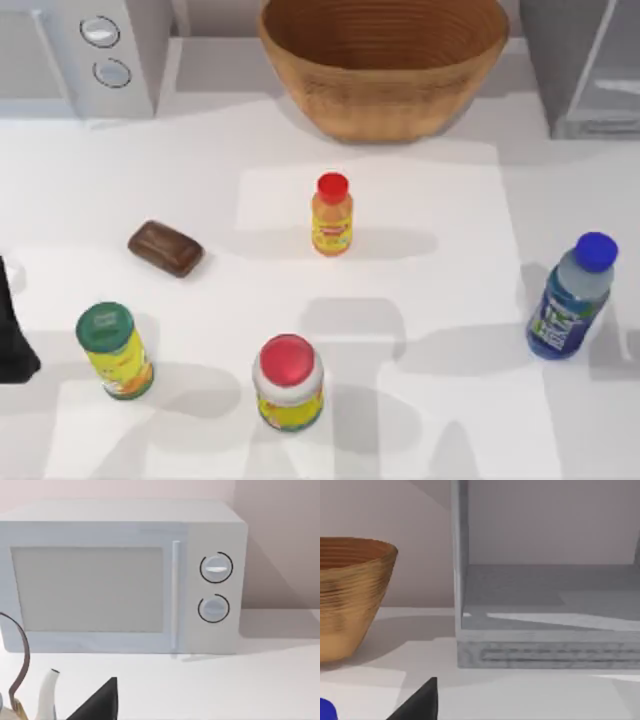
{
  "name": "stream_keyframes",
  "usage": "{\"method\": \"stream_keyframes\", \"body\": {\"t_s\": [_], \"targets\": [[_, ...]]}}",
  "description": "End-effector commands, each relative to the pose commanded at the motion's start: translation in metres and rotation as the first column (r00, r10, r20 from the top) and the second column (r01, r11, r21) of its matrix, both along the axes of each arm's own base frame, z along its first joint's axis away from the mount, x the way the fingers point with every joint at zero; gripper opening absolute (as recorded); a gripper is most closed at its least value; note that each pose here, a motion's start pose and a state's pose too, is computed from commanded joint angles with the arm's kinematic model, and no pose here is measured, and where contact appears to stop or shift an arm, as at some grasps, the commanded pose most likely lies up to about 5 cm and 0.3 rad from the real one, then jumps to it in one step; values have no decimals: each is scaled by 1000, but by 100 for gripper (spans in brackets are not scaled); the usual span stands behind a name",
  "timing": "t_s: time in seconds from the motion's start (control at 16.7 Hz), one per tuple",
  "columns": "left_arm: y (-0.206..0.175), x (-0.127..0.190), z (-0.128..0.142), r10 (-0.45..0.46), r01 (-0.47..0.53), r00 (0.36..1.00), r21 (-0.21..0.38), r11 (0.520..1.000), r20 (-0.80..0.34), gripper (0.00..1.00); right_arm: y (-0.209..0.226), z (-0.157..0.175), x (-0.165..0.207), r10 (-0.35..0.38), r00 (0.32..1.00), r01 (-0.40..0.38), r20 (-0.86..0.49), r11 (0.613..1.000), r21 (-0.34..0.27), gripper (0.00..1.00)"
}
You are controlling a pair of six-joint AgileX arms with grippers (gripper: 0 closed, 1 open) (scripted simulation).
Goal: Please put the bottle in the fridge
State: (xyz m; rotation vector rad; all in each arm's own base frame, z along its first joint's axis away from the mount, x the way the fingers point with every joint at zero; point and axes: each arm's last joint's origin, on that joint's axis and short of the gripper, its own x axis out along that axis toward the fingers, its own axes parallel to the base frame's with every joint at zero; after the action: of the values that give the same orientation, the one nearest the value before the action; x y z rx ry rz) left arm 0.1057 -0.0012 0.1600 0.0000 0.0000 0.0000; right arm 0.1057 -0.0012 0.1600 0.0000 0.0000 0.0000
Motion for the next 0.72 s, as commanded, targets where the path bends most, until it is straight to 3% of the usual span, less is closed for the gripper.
{"method": "stream_keyframes", "body": {"t_s": [0.18, 0.3, 0.48, 0.72], "targets": [[0, 0, 0, 0, 0, 1000, 0, 1000, 0, 100, 0, 3, 0, 11, 1000, -11, 2, 1000, -11, 100], [0, 0, 0, 0, 0, 1000, 0, 1000, 0, 100, 1, 13, 2, 58, 998, -58, 3, 997, -53, 100], [0, 0, 0, 0, 0, 1000, 0, 1000, 0, 100, 4, 33, 11, 185, 982, -187, -29, 970, -155, 100], [0, 0, 0, 0, 0, 1000, 0, 1000, 0, 100, 7, 45, 44, 372, 907, -413, -198, 878, -242, 100]]}}
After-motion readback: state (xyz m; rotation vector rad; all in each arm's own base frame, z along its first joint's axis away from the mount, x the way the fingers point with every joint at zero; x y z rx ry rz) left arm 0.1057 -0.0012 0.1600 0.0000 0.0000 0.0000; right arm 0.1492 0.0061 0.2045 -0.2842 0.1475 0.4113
